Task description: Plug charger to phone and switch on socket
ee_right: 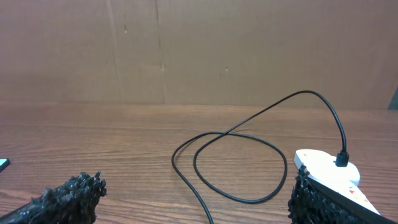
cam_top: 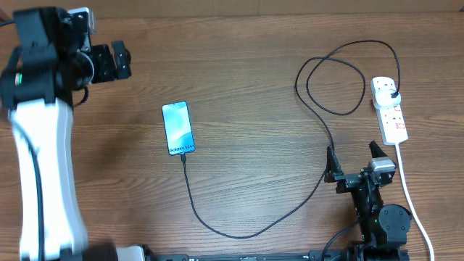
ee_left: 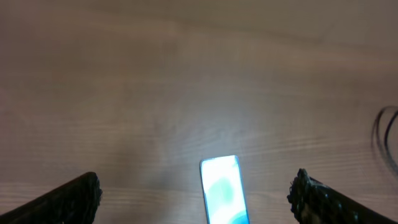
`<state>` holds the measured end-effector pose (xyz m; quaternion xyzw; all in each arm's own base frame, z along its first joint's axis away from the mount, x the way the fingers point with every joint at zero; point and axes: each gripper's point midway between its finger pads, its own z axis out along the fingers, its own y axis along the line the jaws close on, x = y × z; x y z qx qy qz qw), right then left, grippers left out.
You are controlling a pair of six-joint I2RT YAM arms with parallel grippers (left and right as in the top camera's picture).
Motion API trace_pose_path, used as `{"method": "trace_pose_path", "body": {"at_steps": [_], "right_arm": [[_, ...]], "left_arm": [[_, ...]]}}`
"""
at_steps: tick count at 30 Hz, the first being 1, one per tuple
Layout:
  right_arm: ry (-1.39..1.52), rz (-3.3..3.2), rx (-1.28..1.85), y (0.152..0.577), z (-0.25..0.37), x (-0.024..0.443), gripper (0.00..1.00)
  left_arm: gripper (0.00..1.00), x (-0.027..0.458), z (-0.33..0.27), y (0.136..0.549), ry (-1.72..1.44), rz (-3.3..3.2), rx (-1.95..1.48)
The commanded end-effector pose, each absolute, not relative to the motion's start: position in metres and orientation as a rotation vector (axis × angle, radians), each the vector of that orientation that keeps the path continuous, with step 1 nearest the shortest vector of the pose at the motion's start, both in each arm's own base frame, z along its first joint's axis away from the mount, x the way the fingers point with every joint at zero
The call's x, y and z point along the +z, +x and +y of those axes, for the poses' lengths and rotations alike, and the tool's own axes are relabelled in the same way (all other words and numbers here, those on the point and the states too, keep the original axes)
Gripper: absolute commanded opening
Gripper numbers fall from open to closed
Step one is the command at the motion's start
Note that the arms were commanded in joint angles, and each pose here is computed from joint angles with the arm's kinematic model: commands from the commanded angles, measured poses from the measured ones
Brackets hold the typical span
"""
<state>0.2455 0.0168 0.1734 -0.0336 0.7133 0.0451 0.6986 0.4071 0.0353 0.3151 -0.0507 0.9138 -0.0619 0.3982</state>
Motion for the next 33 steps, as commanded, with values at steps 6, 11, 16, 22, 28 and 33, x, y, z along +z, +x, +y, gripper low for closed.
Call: {"method": "trace_pose_path", "body": {"at_steps": [6,11,16,22,28,33], "right_arm": [[-0.063,1.583,0.096,0.246,0.015,0.172,1.0],[-0.063,1.584,0.096,0.246,0.015,0.172,1.0],[-0.063,1.584,0.096,0.246,0.015,0.172,1.0],[-0.063,1.583,0.096,0.246,0.015,0.172,1.0],[-0.063,1.583,0.096,0.246,0.015,0.172,1.0],[-0.063,1.583,0.096,0.246,0.015,0.172,1.0]], "left_arm": [[1.0,0.319,0.015,0.353,-0.041,2.032,-0.094],[1.0,0.294,0.001,0.323,0.008,1.867,-0.096],[1.0,0.275,-0.009,0.294,0.049,1.663,-0.095],[1.0,0.251,-0.015,0.272,0.075,1.528,-0.097],[1.0,0.223,-0.016,0.258,0.103,1.472,-0.066],[1.0,0.205,-0.017,0.251,0.114,1.449,-0.062]]}}
